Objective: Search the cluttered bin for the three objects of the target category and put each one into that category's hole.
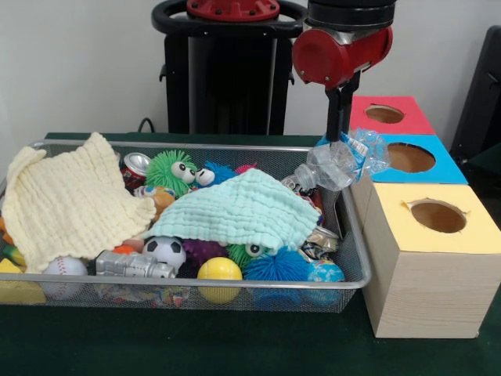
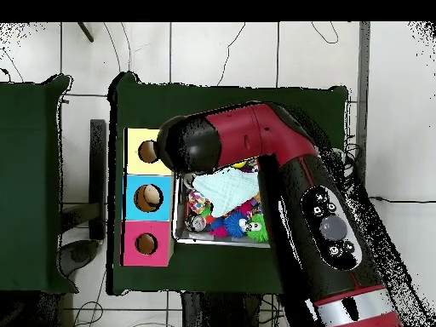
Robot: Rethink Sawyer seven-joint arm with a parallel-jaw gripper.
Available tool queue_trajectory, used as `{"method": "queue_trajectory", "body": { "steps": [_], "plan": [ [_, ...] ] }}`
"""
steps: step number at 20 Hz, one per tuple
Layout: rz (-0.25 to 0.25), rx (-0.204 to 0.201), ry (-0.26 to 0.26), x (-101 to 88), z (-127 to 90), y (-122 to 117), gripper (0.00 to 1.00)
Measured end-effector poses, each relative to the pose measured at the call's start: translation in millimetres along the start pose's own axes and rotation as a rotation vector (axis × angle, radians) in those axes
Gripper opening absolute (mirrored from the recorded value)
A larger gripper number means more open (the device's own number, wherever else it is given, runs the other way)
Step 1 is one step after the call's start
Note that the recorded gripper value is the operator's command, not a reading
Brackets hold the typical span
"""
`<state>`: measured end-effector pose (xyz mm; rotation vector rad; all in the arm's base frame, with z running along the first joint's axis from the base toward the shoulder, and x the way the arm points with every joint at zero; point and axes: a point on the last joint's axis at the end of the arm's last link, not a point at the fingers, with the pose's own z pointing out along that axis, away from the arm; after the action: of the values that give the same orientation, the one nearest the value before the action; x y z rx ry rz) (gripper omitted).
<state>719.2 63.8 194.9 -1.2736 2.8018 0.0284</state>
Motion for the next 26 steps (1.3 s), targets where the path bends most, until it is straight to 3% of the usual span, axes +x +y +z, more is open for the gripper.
{"method": "queue_trajectory", "body": {
  "steps": [16, 26],
  "plan": [
    [0.013, -0.061, 0.048, 5.5, -3, 8, 0.0],
    [0.012, -0.099, 0.08, 25.4, 3, 23, 0.0]
  ]
}}
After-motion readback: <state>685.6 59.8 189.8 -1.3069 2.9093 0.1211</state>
